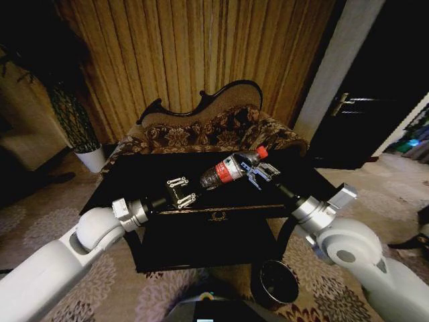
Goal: Move to the front of the table and place the trash on the table into the trash bin.
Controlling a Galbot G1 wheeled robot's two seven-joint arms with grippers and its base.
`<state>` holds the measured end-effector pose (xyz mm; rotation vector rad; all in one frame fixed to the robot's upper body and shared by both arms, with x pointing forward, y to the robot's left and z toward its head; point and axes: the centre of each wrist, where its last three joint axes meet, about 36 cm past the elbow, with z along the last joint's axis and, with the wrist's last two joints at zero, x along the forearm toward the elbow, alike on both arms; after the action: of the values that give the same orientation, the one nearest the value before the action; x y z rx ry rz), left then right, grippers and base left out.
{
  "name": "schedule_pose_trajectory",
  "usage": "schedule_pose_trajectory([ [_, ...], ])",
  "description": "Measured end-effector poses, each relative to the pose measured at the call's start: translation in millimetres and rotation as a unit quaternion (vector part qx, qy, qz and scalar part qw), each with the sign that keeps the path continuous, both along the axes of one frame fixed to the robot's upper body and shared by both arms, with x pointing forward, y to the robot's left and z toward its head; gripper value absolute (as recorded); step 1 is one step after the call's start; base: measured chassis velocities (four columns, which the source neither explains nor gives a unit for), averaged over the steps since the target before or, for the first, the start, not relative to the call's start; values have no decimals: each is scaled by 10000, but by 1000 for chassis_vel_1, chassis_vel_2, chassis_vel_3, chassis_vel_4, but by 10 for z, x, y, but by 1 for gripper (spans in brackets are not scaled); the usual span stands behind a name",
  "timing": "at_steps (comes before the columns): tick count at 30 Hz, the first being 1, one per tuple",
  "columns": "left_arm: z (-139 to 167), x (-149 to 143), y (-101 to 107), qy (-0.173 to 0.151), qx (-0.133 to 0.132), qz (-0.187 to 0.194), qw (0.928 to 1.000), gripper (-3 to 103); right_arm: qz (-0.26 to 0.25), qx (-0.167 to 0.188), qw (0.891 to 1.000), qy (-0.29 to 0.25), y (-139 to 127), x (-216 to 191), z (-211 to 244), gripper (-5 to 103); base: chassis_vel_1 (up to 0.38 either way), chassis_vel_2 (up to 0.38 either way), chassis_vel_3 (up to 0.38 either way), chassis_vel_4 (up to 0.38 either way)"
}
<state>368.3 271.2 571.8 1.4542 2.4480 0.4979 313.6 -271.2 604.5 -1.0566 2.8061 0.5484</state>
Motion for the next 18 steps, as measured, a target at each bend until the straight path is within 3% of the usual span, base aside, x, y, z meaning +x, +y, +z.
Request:
schedule_pose_trajectory([
  [1,-1,1,3,-21,17,24,10000,44,2,7,10000,-16,-4,4,-3,35,0,0,0,0],
  [3,-3,4,5,-34,20,31,10000,44,0,11,10000,-21,-5,6,-5,35,0,0,0,0],
  [13,31,-39,-28,-9,-121,8,9999,88,11,84,9999,-114,-26,18,-15,35,0,0,0,0],
  [15,31,-41,-28,-4,-124,5,9999,88,7,83,9999,-115,-28,19,-15,35,0,0,0,0],
  [18,36,-46,-24,-5,-147,9,9999,97,-34,65,9999,-122,-42,33,-25,35,0,0,0,0],
])
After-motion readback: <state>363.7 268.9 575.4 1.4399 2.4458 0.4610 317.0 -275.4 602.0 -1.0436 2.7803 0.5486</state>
